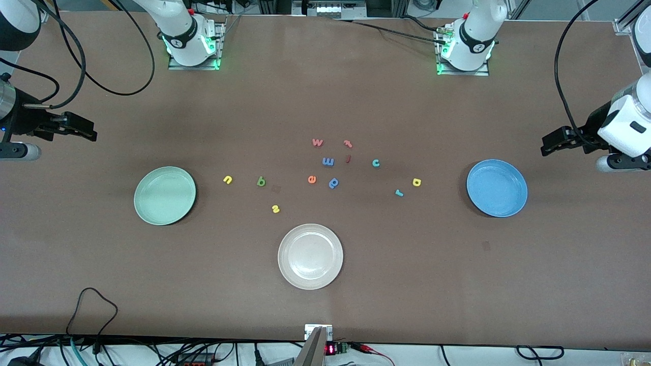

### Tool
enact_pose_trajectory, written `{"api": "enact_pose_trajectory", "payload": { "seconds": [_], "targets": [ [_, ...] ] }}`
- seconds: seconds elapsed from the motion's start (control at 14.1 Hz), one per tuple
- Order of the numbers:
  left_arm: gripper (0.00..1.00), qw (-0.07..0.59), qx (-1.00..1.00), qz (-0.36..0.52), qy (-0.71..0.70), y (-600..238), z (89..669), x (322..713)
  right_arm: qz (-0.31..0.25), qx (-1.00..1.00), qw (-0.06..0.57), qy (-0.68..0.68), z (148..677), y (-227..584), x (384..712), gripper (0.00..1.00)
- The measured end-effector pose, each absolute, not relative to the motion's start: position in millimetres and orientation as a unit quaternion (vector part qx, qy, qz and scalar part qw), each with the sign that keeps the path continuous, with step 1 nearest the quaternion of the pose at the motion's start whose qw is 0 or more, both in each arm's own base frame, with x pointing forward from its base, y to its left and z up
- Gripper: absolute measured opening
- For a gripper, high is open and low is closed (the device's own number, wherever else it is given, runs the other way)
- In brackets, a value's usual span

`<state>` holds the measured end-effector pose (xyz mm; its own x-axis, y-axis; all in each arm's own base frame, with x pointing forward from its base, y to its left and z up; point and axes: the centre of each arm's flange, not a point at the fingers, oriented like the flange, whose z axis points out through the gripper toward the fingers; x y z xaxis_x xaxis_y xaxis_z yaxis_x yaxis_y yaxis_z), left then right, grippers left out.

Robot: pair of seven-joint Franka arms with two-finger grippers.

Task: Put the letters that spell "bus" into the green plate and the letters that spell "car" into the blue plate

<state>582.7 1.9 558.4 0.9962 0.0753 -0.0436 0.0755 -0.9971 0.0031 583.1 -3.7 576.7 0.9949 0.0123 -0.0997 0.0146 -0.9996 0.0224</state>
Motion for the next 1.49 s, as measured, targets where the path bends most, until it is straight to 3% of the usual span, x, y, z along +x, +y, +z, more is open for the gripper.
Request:
{"api": "enact_pose_trajectory", "payload": {
  "seconds": [0.43, 0.78, 1.06, 1.35, 1.49],
  "targets": [
    [1.0, 0.002, 0.999, -0.032, 0.034, -2, 549, 581, -0.037, 0.999, 0.011, 0.011, 580, 1, 585, 1.0],
    [1.0, 0.003, 0.997, -0.083, -0.005, -46, 484, 596, -0.037, 0.999, 0.011, 0.01, 579, 0, 585, 1.0],
    [0.85, 0.007, 0.993, -0.104, -0.062, -122, 395, 617, -0.035, 0.999, 0.009, 0.016, 578, 6, 586, 1.0],
    [0.83, 0.011, 0.992, -0.097, -0.078, -197, 295, 625, -0.043, 0.999, 0.008, 0.023, 569, 13, 588, 1.0],
    [0.71, 0.007, 0.993, -0.103, -0.058, -225, 261, 619, -0.057, 0.998, 0.008, 0.036, 553, 26, 592, 1.0]
  ]
}}
